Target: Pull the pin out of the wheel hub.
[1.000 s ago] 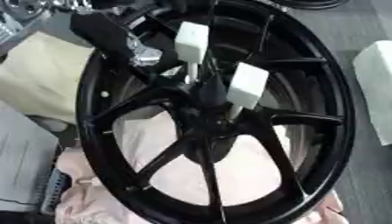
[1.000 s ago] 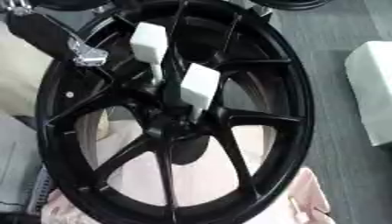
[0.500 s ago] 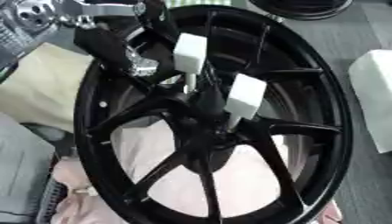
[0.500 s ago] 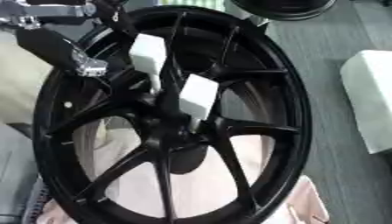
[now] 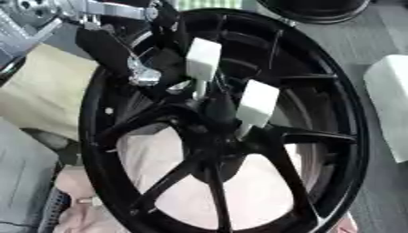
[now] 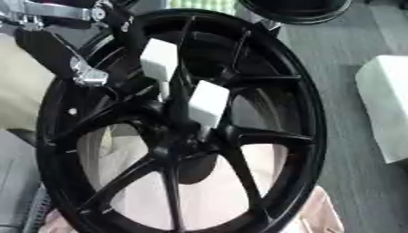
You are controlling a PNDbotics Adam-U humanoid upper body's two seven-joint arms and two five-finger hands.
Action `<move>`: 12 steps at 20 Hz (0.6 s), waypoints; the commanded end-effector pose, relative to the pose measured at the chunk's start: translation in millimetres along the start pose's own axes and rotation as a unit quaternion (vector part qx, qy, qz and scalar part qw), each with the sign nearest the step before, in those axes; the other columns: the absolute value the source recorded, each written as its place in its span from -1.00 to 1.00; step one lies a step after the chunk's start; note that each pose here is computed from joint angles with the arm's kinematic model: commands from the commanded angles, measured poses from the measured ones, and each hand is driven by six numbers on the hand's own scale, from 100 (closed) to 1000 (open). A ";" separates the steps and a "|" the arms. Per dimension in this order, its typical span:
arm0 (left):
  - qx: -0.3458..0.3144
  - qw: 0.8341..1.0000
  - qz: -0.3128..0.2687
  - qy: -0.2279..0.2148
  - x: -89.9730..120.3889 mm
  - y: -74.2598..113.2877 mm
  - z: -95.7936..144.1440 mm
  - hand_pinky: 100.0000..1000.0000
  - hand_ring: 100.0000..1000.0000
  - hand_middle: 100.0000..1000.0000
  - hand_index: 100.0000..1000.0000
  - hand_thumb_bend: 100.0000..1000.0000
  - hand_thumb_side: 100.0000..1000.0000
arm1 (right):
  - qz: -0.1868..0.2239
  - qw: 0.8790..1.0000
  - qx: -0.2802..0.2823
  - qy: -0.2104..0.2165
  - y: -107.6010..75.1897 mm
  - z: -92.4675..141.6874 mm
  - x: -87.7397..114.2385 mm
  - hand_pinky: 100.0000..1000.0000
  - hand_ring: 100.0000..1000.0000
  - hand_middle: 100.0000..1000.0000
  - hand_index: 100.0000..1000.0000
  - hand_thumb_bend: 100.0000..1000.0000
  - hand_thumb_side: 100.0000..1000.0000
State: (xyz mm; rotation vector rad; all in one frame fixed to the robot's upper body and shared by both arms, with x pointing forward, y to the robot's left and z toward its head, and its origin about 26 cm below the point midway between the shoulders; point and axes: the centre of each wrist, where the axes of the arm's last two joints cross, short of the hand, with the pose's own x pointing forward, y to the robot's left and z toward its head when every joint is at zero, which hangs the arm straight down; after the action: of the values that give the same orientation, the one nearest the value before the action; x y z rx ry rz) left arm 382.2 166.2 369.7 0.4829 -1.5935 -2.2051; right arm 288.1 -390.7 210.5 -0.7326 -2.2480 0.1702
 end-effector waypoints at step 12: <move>0.048 0.998 -0.039 0.013 -0.3 21.4 9.8 0.54 0.58 0.52 0.64 -0.46 -0.27 | 0.008 1.000 0.001 -0.004 -3.9 -1.6 1.5 0.22 0.04 -0.02 0.16 -0.27 -0.63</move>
State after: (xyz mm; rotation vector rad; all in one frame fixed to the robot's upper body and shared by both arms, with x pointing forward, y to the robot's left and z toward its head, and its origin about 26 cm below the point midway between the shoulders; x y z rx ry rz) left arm 387.5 164.1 374.3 0.5339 -1.6500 -2.1932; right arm 289.0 -390.6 207.4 -0.7253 -2.2389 0.1632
